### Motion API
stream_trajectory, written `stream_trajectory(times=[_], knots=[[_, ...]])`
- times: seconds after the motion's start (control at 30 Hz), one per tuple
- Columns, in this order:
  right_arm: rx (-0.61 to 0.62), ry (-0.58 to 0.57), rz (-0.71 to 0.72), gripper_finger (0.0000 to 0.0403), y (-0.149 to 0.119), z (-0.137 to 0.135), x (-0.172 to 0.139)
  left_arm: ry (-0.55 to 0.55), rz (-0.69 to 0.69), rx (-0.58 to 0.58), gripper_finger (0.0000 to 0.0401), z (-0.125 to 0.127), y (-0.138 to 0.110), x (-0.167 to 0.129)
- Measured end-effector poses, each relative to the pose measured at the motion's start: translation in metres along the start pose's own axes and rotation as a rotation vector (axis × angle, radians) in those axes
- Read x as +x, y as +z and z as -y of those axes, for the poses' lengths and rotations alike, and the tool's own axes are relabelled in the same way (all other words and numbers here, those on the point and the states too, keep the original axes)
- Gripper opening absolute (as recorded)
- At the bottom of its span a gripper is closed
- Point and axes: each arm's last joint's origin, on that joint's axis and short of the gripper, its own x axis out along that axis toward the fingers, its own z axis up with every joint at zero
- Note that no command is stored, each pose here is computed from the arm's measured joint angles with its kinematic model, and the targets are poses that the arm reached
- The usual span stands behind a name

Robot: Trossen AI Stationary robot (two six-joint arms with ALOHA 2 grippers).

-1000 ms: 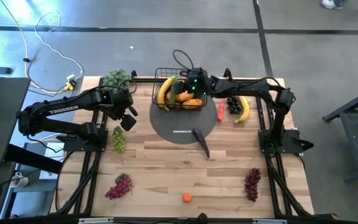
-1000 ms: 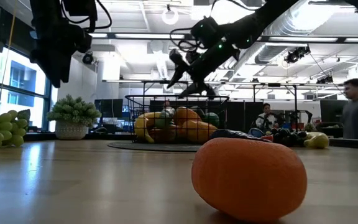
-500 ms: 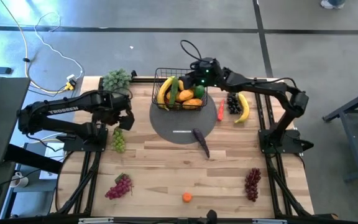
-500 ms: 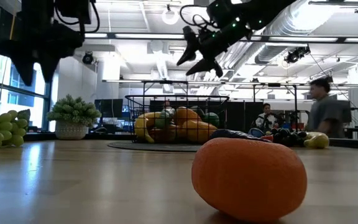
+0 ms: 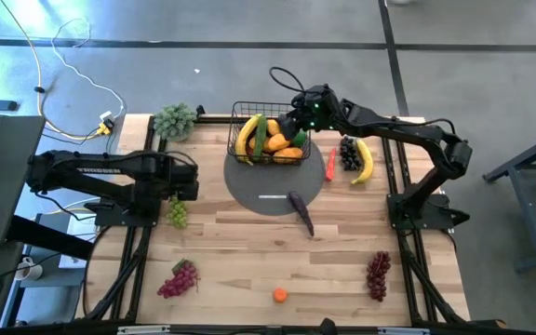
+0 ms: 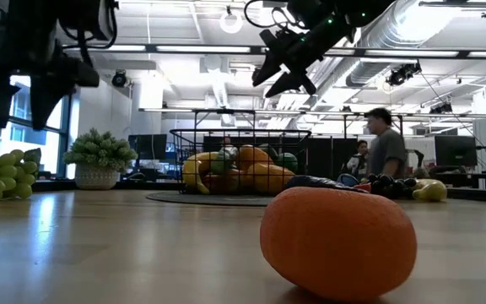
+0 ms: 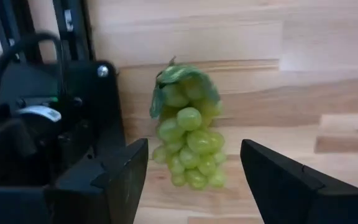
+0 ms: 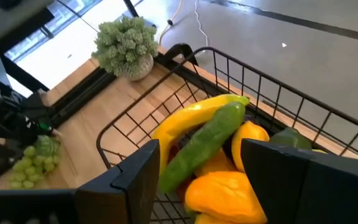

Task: Build produce basket
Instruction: Put the grapes into the black wire basket

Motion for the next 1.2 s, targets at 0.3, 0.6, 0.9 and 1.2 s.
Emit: stream_trajectory(times=[0.3,0.6,0.9,1.2], knots=[[-0.037,0.01,-0.033,0.0206,-0.003,0.0,-0.001,0.004,0.024,-0.091,0.0248,0.009,-0.009,0.017],[-0.048,0.02,-0.062,0.0206,-0.005,0.001,-0.001,0.117,0.026,-0.089,0.0248,0.027,-0.015,0.042],[-0.072,0.04,-0.093,0.0206,-0.007,0.001,-0.001,0.283,0.018,-0.102,0.0248,0.04,-0.015,0.066],[-0.087,0.041,-0.099,0.0206,-0.008,0.001,-0.001,0.326,-0.045,-0.029,0.0248,0.06,-0.017,0.096]])
